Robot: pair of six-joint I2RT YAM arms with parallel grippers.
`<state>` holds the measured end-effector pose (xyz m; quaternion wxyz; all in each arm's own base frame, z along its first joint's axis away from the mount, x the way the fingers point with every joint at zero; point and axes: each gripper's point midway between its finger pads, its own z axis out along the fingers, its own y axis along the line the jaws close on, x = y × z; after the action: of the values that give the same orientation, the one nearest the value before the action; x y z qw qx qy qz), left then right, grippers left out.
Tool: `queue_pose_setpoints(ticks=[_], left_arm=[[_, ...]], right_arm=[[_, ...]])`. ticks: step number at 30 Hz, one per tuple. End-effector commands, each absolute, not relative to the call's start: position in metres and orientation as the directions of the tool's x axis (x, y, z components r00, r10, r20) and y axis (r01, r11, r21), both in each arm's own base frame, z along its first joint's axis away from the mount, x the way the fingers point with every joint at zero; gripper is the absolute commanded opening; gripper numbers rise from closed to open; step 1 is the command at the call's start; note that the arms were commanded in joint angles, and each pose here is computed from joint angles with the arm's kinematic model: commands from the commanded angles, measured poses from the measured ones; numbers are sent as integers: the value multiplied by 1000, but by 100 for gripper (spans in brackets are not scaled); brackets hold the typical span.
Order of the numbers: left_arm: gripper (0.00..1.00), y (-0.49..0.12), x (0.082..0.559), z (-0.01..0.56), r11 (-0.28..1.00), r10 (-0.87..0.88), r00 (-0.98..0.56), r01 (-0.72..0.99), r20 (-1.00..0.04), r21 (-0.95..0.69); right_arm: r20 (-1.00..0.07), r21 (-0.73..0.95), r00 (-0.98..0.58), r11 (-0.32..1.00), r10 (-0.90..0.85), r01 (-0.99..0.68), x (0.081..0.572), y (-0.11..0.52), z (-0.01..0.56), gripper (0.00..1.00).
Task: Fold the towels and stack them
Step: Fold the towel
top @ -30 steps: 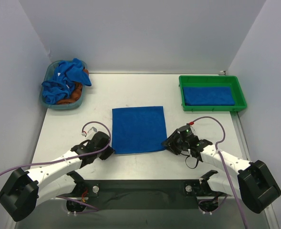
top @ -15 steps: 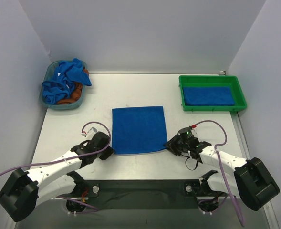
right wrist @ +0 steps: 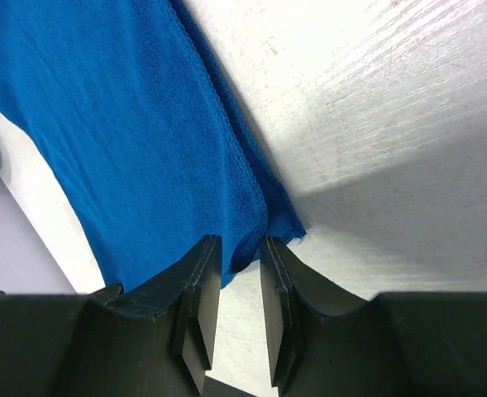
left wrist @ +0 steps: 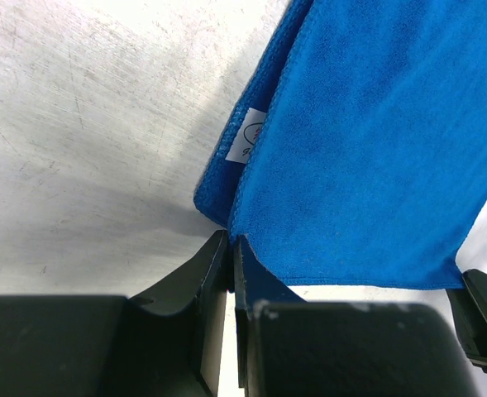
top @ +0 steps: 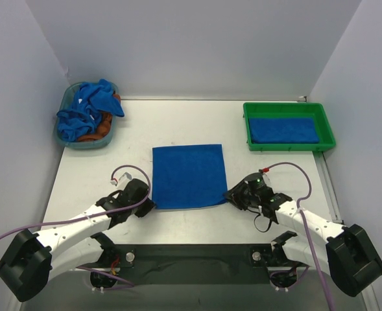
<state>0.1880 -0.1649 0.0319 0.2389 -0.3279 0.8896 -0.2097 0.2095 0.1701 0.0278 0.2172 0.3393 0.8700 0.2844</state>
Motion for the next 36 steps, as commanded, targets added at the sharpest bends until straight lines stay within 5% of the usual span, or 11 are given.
queue_pose_setpoints(ticks=[1, 10, 15, 22, 36], left_arm=[[17, -167, 190, 36, 688, -687, -668, -474, -285, -549], [17, -168, 191, 38, 688, -687, -667, -470, -288, -553], [13, -169, 193, 42, 691, -683, -667, -460, -297, -558], [3, -167, 221, 91, 729, -649, -642, -370, -408, -576], [0, -143, 405, 214, 719, -650, -555, -228, -519, -656]], right_arm=[[-205, 637, -672, 618, 711, 460, 216, 169, 37, 26], [-180, 616, -685, 624, 706, 481, 212, 170, 20, 19], [-196, 628, -688, 629, 698, 459, 214, 171, 27, 0], [-299, 659, -675, 658, 674, 366, 244, 167, 75, 0], [-488, 734, -583, 667, 650, 129, 409, 167, 217, 0]])
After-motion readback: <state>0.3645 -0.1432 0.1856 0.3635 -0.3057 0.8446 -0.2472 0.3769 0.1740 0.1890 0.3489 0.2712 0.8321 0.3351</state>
